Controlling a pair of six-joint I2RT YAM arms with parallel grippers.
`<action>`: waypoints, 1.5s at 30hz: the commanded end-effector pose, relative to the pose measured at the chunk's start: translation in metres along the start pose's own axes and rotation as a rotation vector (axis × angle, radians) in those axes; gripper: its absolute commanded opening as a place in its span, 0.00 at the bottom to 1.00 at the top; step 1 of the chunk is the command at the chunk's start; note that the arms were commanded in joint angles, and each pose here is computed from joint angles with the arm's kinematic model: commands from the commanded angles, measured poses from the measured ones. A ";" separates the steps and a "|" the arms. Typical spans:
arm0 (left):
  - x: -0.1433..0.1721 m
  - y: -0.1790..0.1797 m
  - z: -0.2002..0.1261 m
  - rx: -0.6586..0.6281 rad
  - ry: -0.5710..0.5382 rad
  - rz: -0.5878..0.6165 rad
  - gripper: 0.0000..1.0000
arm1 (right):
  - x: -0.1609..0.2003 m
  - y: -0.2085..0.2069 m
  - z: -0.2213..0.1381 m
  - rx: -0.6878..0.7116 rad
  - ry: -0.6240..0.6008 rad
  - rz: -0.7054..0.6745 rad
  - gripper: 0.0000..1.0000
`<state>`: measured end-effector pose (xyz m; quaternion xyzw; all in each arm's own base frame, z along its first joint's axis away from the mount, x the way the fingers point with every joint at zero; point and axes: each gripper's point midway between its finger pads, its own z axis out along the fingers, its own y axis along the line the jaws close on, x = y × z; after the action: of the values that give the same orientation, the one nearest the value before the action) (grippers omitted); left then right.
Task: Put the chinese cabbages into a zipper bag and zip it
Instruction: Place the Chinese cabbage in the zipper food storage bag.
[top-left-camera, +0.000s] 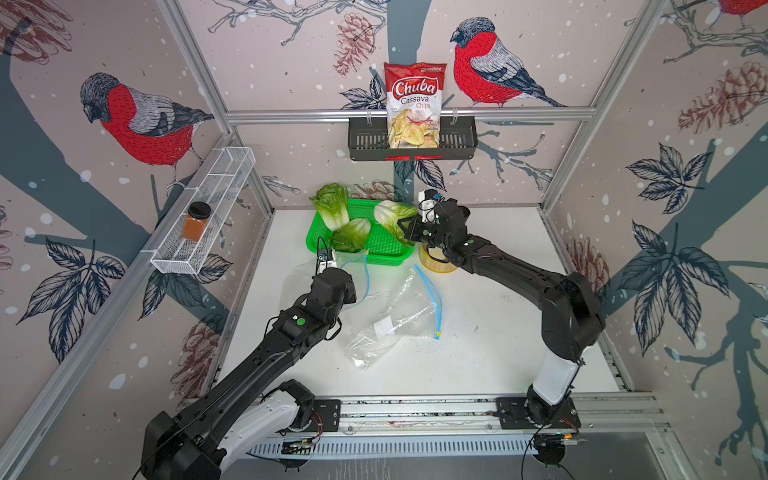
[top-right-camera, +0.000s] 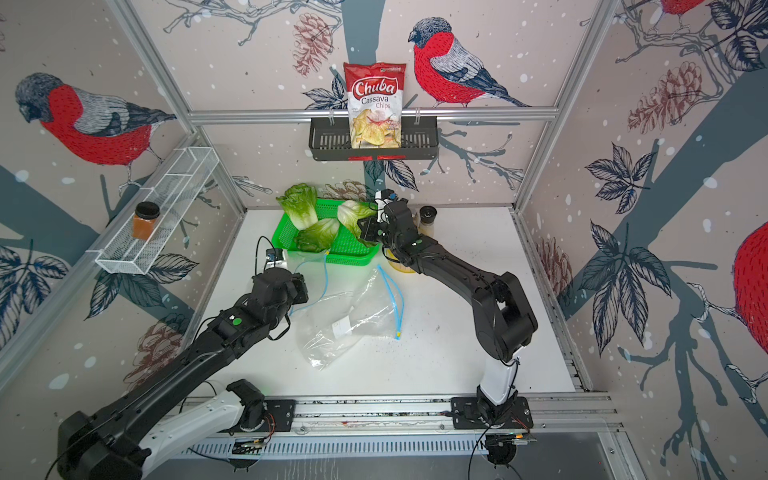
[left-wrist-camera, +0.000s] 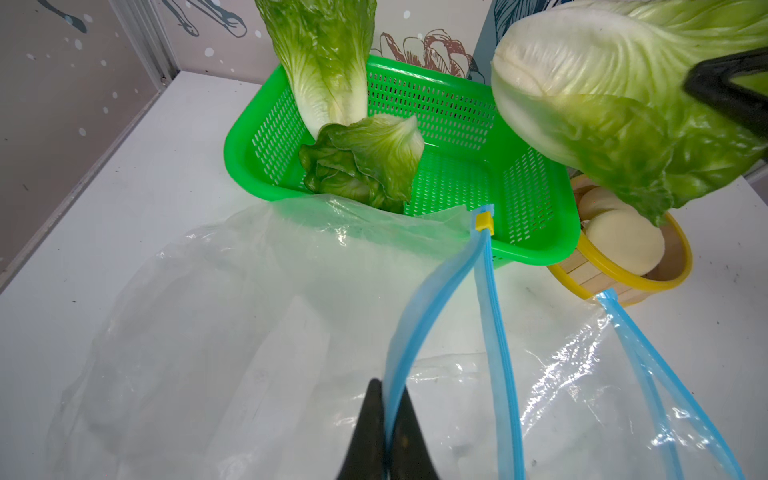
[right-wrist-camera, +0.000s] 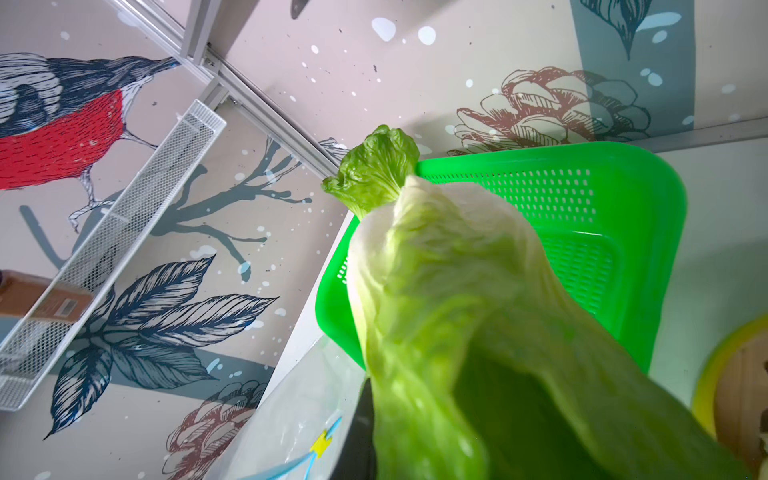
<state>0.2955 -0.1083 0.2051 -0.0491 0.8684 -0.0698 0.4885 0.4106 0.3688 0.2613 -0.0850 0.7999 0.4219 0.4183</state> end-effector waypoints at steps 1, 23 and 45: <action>0.000 -0.013 0.000 0.067 0.022 0.019 0.07 | -0.005 0.018 -0.027 -0.056 -0.023 -0.072 0.00; -0.007 -0.018 0.004 0.068 0.025 -0.002 0.06 | 0.097 0.101 -0.109 -0.190 0.182 -0.312 0.00; -0.031 -0.033 -0.011 0.141 -0.026 0.040 0.04 | 0.148 0.102 -0.103 -0.106 0.353 -0.576 0.00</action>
<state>0.3043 -0.1303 0.2391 -0.0155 0.8586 -0.1102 0.5004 0.2063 0.3859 0.2395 -0.3753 0.7912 0.3250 0.3570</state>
